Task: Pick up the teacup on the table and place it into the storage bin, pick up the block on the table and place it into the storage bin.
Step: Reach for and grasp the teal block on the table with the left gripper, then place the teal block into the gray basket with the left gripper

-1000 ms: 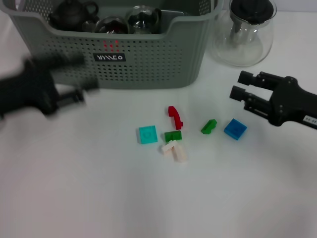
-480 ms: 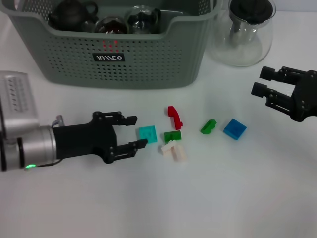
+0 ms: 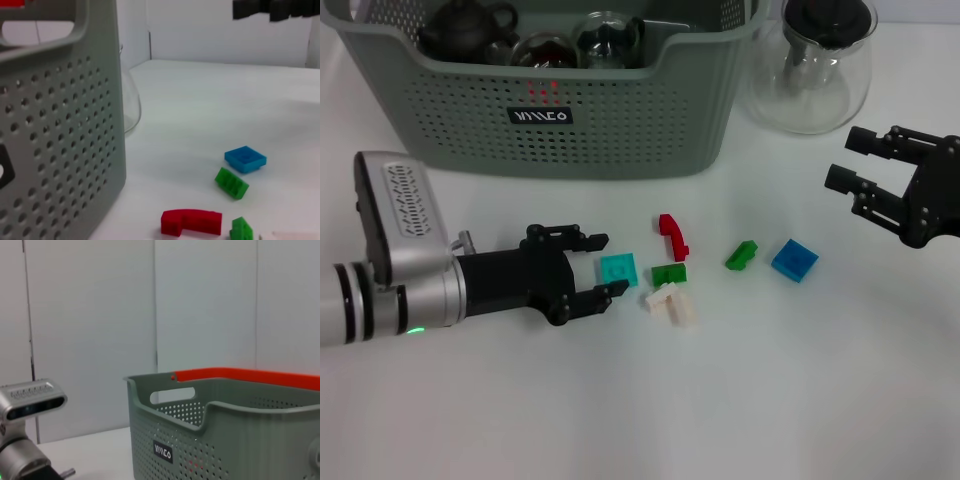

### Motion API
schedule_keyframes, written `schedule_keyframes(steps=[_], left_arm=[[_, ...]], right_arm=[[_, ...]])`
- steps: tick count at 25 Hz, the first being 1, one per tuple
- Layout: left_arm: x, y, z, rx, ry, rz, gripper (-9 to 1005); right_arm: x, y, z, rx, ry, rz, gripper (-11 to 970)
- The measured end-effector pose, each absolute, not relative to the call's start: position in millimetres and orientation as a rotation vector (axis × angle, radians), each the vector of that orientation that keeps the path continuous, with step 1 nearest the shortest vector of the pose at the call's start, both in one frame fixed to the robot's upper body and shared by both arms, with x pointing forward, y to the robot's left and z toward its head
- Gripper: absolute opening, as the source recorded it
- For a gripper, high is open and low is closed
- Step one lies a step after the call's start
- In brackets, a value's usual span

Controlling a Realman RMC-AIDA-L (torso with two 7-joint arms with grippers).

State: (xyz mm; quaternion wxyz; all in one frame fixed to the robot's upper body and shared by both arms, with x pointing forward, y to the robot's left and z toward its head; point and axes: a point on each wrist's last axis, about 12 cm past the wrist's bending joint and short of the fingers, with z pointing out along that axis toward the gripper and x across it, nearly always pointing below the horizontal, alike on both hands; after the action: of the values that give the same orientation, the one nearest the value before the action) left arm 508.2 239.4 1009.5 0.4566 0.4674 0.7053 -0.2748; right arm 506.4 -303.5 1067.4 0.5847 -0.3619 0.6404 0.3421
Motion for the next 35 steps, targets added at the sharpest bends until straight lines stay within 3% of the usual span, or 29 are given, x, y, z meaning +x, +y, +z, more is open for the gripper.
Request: schedule_keyframes(steps=[31,35], left_arm=[[509.0,231.7,999.7,1.153,1.776,-0.647,596],[509.4,232.7,999.9,1.149,1.780,-0.644,489]], right_arm=[[507.1,-305.3,1066.8,-0.804,1.522,0.818,504],[507.2,-305.7,1066.9,-0.802,1.522,0.817,504]])
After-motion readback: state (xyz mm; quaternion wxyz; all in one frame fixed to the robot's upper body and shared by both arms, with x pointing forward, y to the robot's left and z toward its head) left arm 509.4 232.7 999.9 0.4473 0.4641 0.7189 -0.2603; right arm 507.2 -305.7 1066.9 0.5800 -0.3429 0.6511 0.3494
